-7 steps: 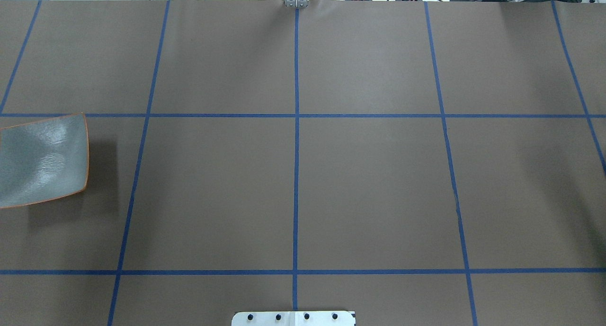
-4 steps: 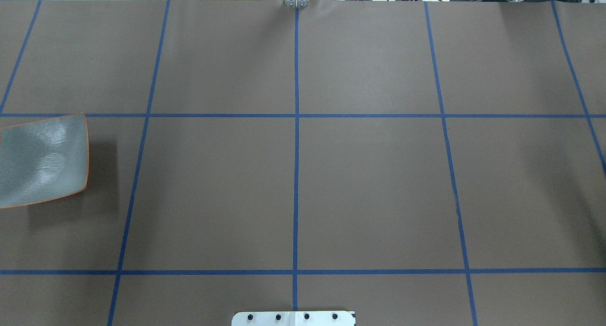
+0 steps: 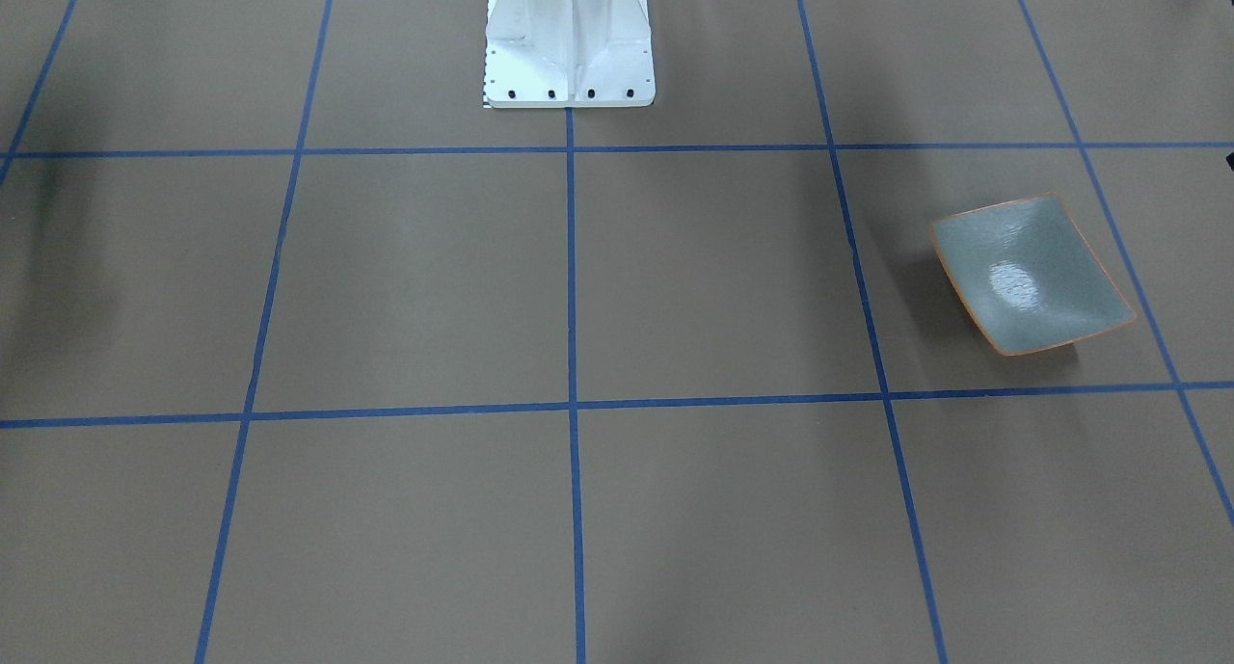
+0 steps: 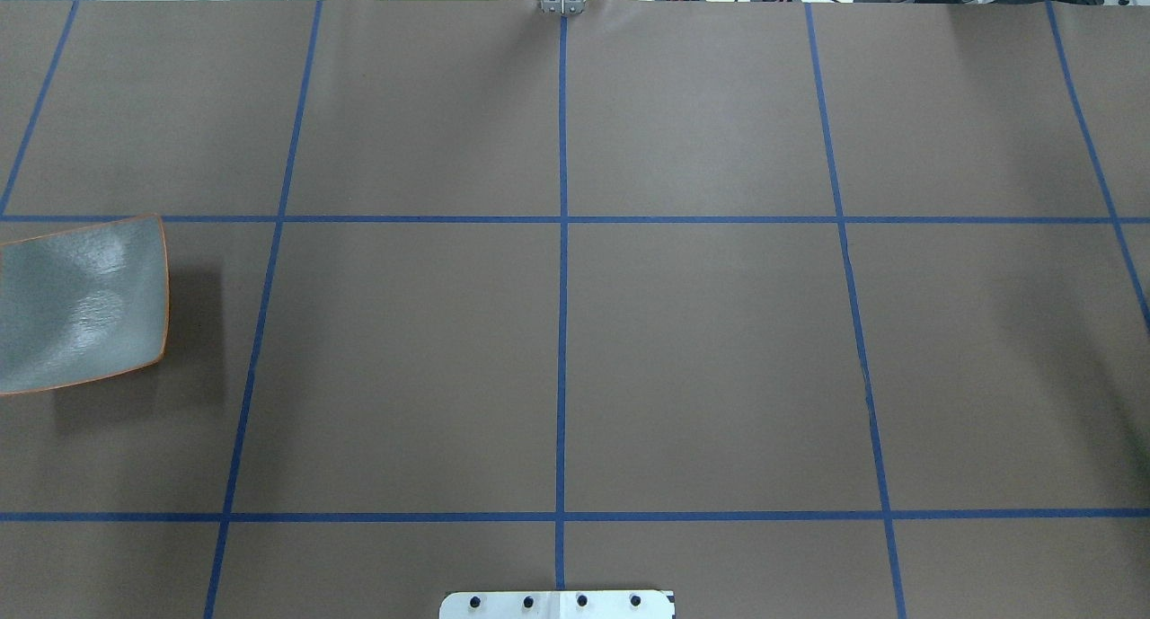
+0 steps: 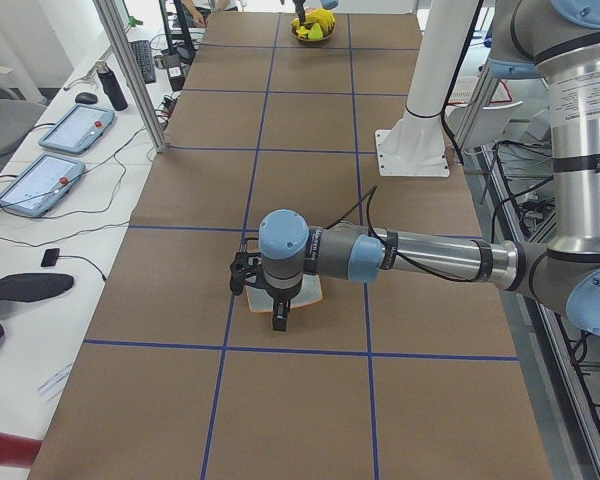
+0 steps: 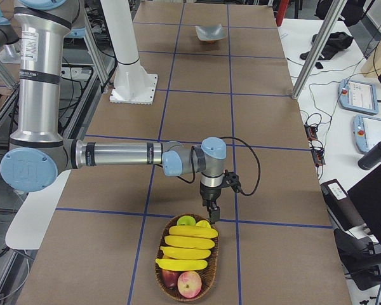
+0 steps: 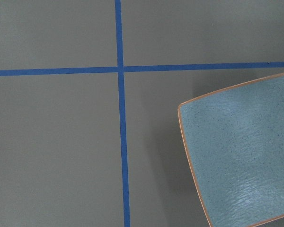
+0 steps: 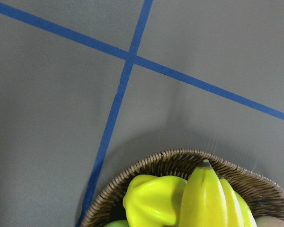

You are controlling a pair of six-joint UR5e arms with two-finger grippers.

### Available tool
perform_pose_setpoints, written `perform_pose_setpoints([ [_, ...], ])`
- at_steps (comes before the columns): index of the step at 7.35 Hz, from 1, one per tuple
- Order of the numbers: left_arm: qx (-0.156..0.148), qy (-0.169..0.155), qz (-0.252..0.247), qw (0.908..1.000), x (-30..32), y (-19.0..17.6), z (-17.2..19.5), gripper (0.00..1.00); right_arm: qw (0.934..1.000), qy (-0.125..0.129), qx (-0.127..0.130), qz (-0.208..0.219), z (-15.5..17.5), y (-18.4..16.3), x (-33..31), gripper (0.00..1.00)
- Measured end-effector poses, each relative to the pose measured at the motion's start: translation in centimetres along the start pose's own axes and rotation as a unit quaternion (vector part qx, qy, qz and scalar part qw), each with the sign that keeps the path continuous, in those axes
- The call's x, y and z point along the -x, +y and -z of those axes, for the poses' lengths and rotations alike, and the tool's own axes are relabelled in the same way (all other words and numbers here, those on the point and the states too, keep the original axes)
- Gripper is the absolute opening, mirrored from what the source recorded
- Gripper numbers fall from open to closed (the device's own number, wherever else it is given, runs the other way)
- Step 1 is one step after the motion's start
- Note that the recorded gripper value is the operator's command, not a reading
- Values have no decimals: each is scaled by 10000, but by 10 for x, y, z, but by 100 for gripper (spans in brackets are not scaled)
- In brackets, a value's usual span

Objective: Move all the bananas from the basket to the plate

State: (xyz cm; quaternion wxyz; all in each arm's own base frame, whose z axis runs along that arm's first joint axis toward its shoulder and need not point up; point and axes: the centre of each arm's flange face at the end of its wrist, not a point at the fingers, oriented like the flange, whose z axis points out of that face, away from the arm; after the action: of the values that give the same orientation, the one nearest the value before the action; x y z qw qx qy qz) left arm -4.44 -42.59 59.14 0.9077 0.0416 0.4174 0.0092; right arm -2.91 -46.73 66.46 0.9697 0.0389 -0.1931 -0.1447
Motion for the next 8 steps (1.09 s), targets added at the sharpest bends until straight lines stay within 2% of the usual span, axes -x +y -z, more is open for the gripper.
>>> perform_pose_setpoints([
  [2, -8, 29, -12, 10000, -1, 0, 1, 100, 9997, 105, 112, 166, -14, -5, -6, 93],
  [5, -7, 152, -16, 9999, -4, 0, 1, 100, 9986, 119, 279, 430, -30, -1, -13, 89],
  [8, -3, 162, -15, 9999, -4, 1, 1, 100, 9978, 241, 375, 500, -38, 1, -18, 86],
])
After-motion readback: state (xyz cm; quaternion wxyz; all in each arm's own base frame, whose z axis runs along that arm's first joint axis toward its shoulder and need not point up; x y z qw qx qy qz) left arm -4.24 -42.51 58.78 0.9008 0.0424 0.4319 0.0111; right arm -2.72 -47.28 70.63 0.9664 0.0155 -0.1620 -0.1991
